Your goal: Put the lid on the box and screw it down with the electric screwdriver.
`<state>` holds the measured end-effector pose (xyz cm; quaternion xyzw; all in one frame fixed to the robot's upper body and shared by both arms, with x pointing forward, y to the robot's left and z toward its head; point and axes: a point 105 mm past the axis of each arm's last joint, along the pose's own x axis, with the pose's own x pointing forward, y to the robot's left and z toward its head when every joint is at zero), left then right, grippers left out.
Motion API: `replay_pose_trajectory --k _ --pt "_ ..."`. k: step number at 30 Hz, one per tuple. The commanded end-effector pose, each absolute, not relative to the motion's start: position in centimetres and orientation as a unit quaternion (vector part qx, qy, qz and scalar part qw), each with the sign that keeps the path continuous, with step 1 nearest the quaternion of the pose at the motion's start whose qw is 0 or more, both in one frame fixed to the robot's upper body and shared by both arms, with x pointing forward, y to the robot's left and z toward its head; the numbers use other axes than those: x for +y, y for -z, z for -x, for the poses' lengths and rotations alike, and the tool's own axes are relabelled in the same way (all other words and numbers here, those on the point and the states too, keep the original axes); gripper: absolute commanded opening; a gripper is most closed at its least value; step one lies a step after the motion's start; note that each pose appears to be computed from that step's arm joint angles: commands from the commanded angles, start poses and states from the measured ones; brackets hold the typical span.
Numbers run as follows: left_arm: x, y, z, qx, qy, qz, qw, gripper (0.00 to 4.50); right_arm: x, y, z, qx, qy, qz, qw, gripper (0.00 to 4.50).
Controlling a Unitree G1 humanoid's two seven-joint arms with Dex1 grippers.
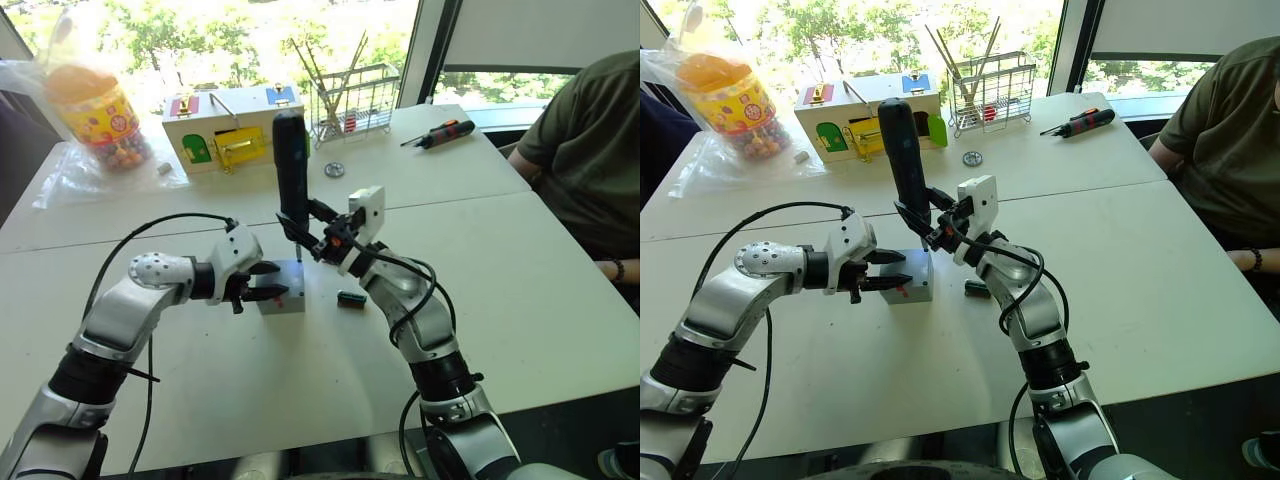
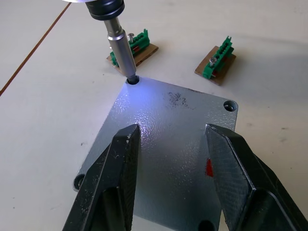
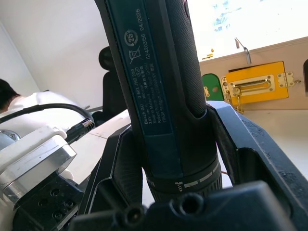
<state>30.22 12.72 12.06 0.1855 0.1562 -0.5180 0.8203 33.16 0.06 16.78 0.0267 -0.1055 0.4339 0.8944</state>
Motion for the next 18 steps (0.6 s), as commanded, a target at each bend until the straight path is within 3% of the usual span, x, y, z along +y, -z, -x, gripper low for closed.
replay_pose_trajectory --k 1,10,18 --pt "13.0 -11.7 -30.3 0.161 0.513 -0.188 0.822 2.18 0.1 -11.0 -32.9 0.006 -0.434 -0.035 0.9 1.89" --pt "12.7 -11.2 -30.4 0.161 0.514 -0.184 0.822 2.18 -0.7 -14.4 -33.4 -0.047 -0.417 -0.044 0.907 1.89" --pt "12.9 -10.2 -30.6 0.17 0.513 -0.177 0.822 2.18 -2.5 -22.7 -32.5 -0.156 -0.415 -0.043 0.895 1.89"
